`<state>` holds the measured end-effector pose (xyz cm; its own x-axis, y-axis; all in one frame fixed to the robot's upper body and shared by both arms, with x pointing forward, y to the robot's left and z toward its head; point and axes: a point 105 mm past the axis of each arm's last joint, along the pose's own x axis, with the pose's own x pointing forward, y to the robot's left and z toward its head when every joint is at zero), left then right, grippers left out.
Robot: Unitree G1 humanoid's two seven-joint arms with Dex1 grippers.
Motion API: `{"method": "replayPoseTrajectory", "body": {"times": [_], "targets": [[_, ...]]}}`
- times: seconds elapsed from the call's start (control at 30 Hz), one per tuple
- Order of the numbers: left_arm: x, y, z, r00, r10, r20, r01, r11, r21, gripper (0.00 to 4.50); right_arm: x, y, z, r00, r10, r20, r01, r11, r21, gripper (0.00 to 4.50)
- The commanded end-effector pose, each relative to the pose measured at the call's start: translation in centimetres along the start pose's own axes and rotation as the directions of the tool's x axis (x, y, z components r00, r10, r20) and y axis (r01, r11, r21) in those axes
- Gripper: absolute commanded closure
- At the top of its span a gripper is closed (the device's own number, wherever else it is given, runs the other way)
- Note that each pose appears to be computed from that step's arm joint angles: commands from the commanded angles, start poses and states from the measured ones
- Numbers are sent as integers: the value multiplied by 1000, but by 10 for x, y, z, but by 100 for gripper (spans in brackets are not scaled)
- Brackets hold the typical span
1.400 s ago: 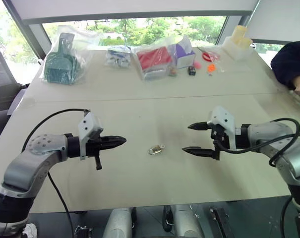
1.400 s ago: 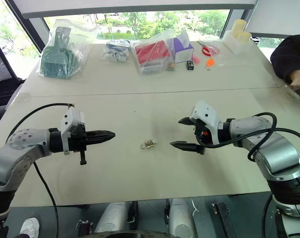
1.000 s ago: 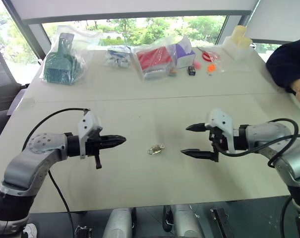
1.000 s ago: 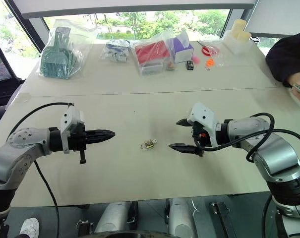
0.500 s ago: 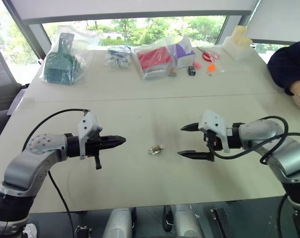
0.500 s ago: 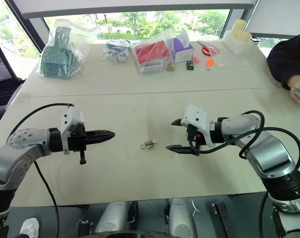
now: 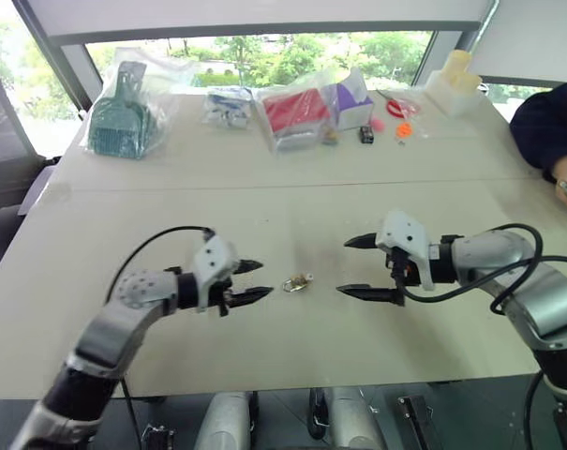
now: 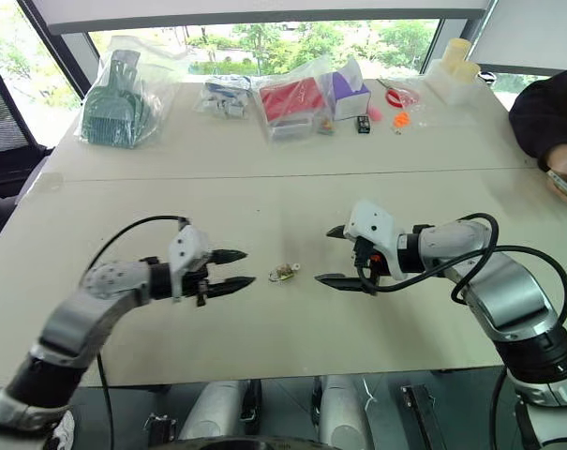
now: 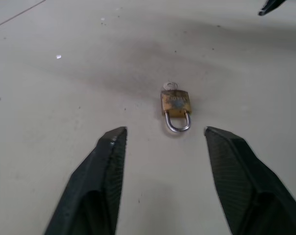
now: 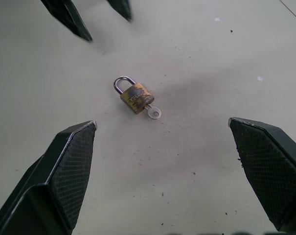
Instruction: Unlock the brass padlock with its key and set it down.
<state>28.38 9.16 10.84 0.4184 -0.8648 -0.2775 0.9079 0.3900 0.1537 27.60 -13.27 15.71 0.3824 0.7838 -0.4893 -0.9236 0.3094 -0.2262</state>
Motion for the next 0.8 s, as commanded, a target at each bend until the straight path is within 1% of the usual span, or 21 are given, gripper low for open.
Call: {"method": "replayPoseTrajectory", "body": {"times": [0.03, 0.07, 0.3, 0.4, 0.67, 0.7, 0.77, 0.8], "targets": [[17, 1, 4, 1000, -8, 14, 7, 999, 51, 32, -6, 3, 13, 999, -27, 32, 28, 999, -29, 0], [23, -1, 2, 1000, -16, 6, 16, 998, 56, 5, -7, 3, 13, 999, -33, 31, 34, 999, -26, 0], [50, -15, -9, 997, -71, -15, 72, 995, 67, 5, -11, 9, 10, 997, -69, 17, 69, 998, -2, 0], [63, -13, -11, 999, -35, -15, 36, 996, 81, 5, -13, 10, 9, 996, -86, 16, 85, 996, 6, 0], [70, -6, -17, 999, 14, -38, -10, 995, 104, 5, -14, 13, 9, 995, -102, 10, 102, 995, 10, 0], [69, -6, -18, 999, 11, -42, -6, 995, 102, 28, -15, 13, 9, 994, -105, 9, 105, 994, 11, 0], [66, -7, -18, 999, 1, -44, 3, 995, 101, 57, -15, 13, 9, 994, -108, 6, 108, 994, 11, 0], [64, -7, -18, 999, -4, -44, 8, 995, 99, 93, -15, 13, 9, 994, -109, 5, 109, 994, 10, 0]]}}
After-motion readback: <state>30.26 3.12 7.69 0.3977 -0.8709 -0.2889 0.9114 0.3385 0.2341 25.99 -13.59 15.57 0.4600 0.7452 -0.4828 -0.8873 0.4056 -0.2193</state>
